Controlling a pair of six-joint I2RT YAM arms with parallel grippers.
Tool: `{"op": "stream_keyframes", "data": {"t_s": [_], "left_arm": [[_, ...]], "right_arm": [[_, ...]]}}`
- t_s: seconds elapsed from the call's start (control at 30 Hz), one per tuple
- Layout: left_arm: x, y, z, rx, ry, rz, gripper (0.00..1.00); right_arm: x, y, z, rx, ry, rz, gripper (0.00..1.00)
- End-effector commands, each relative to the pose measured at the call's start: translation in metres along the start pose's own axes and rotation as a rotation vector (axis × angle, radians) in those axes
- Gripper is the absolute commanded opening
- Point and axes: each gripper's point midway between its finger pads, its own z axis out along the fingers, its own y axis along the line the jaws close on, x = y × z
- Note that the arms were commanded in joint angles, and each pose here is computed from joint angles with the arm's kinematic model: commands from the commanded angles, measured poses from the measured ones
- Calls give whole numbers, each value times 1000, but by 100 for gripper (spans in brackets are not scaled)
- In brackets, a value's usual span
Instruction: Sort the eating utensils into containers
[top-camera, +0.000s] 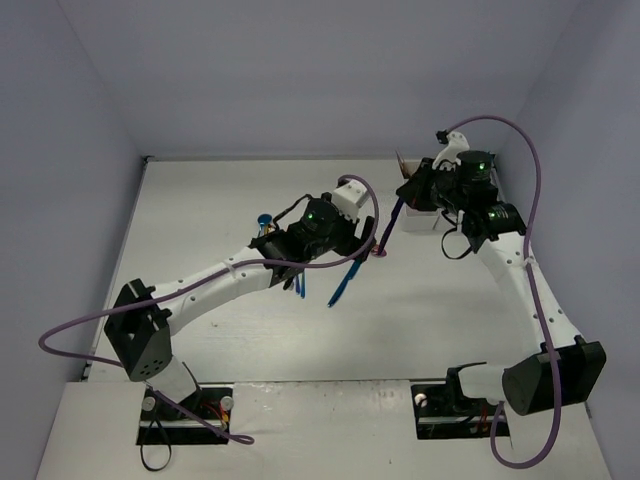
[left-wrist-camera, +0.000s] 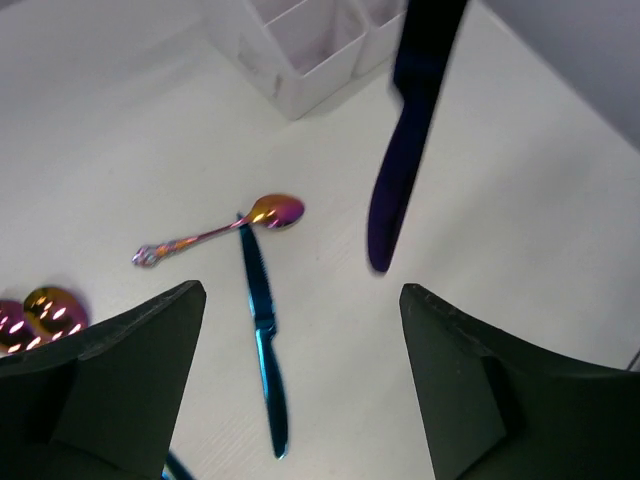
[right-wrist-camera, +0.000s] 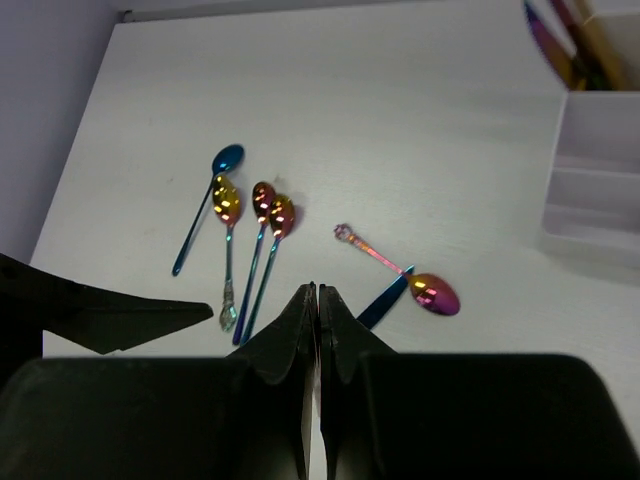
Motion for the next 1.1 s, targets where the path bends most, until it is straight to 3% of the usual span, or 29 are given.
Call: {"op": "stream_keyframes", "data": {"t_s": [0.0, 0.17, 0.37, 0.63, 1.07], "left_arm": [[1, 45, -22, -127, 2, -104, 86], [28, 117, -48, -254, 87, -203, 93], [50, 182, -93, -409, 154, -185, 93], [55, 221, -130, -584, 133, -49, 96], [62, 235, -125, -631, 175, -12, 96]], "right_arm": [[-96, -13, -14, 152, -263, -207, 0], [-148, -34, -7, 299, -364, -323, 0], [-196, -62, 12, 439, -482, -437, 0], [-214, -105, 56, 540, -516, -478, 0], [-199, -147, 117, 522, -499, -490, 0]]}}
